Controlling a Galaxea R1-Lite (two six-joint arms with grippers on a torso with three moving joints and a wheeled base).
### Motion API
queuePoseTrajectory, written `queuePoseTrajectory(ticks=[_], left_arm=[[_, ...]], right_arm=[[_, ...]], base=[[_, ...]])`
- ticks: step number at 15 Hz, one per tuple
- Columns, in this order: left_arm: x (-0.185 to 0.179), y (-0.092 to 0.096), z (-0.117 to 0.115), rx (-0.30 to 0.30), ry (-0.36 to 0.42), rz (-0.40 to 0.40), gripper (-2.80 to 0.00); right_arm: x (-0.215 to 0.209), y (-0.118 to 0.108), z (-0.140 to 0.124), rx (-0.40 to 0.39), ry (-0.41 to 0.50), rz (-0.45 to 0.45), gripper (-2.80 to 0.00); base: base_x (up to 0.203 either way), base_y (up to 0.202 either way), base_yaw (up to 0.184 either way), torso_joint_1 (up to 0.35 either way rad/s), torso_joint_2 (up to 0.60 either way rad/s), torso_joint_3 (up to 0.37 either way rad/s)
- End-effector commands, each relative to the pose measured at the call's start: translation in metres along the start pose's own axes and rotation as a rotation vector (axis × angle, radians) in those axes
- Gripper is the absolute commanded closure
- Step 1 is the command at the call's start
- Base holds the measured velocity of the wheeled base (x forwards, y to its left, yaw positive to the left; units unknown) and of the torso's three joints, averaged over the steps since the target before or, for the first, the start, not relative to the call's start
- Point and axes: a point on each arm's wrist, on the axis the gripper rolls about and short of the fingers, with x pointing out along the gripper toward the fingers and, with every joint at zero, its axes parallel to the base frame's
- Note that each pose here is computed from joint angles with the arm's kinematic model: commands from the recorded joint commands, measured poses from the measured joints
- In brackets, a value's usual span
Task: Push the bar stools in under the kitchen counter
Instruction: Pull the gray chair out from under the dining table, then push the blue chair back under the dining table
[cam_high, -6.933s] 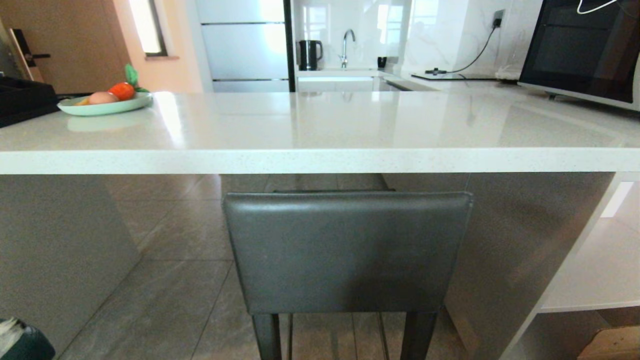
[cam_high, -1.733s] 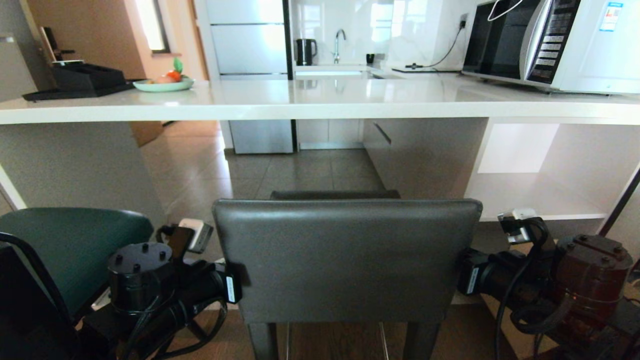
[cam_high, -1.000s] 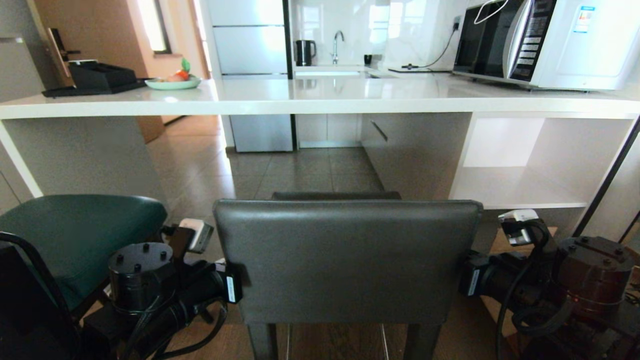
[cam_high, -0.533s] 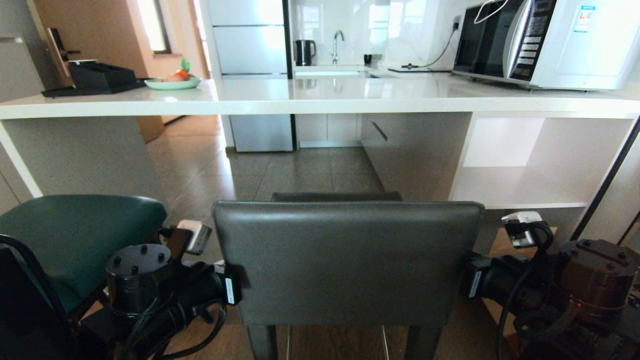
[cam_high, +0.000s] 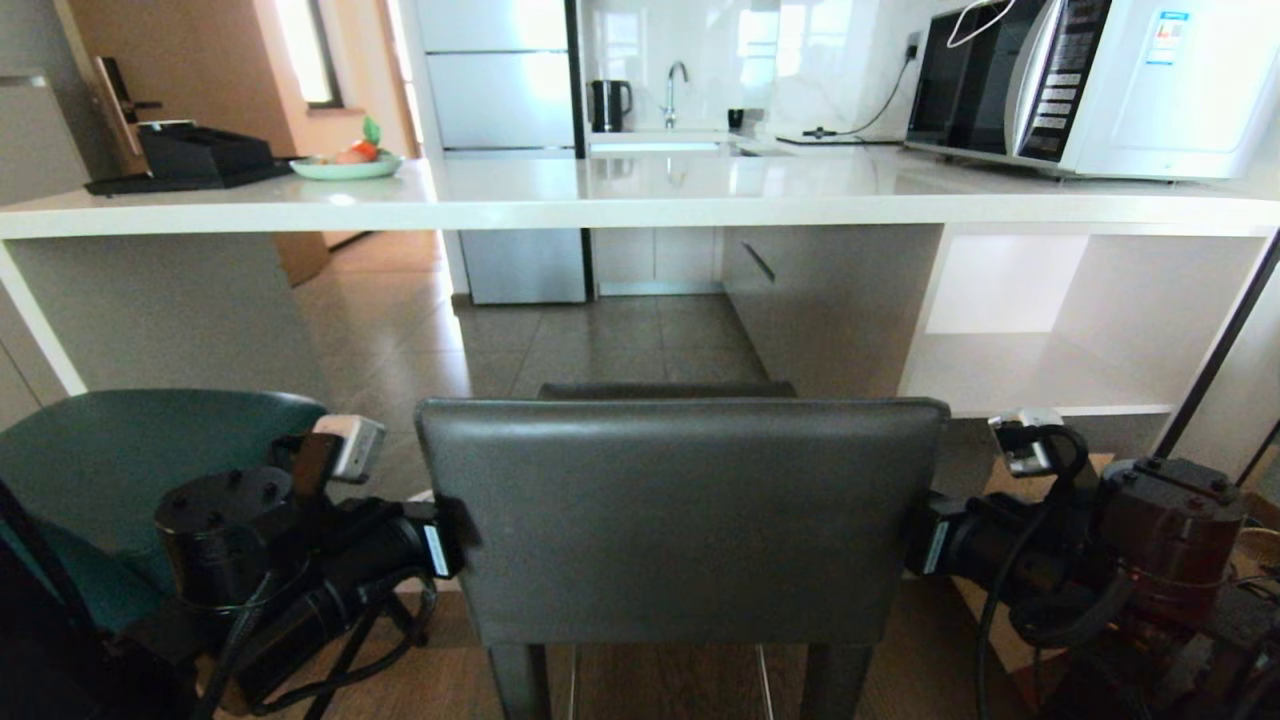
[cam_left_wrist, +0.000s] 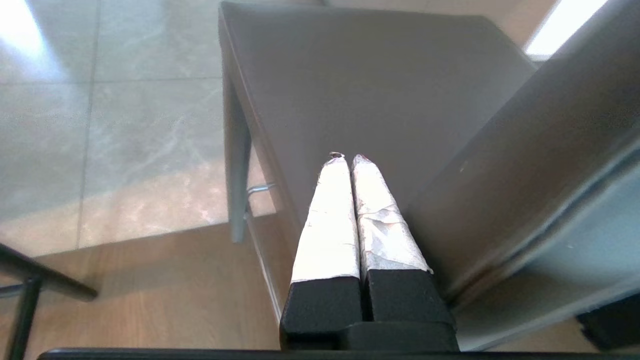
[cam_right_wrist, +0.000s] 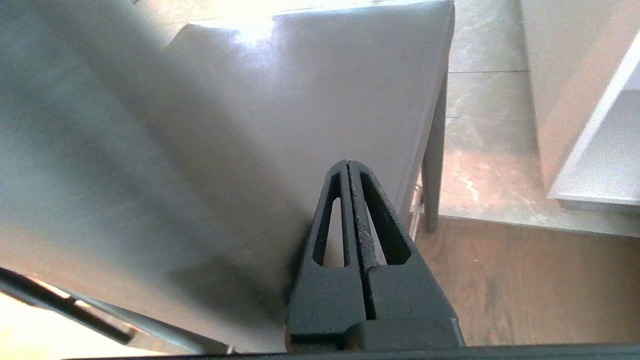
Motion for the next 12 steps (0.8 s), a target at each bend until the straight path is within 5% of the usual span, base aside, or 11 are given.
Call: queuePoseTrajectory(ticks=[1,6,12], left_arm=[[-0.017,0.023,0.005,-0.017,-0.001,0.077,0.0],[-0.058,0.029,0.008,-0.027,-0.025,0.096,0.0],[-0.13,0.02,0.047,0.009,-0.301,0.101,0.0]], right_arm=[[-0.007,-0.029,0.009,0.022,-0.036,-0.079,0.0],[-0.05,-0.039,0.019,0.026,-0.097,-0.103,0.0],[-0.125,-0.027,0.034,-0.006,-0.241,-0.101,0.0]], base=[[0.0,0.0,0.0,0.0,0.0,0.0],[0.0,0.0,0.0,0.0,0.0,0.0],[0.0,0.0,0.0,0.0,0.0,0.0]])
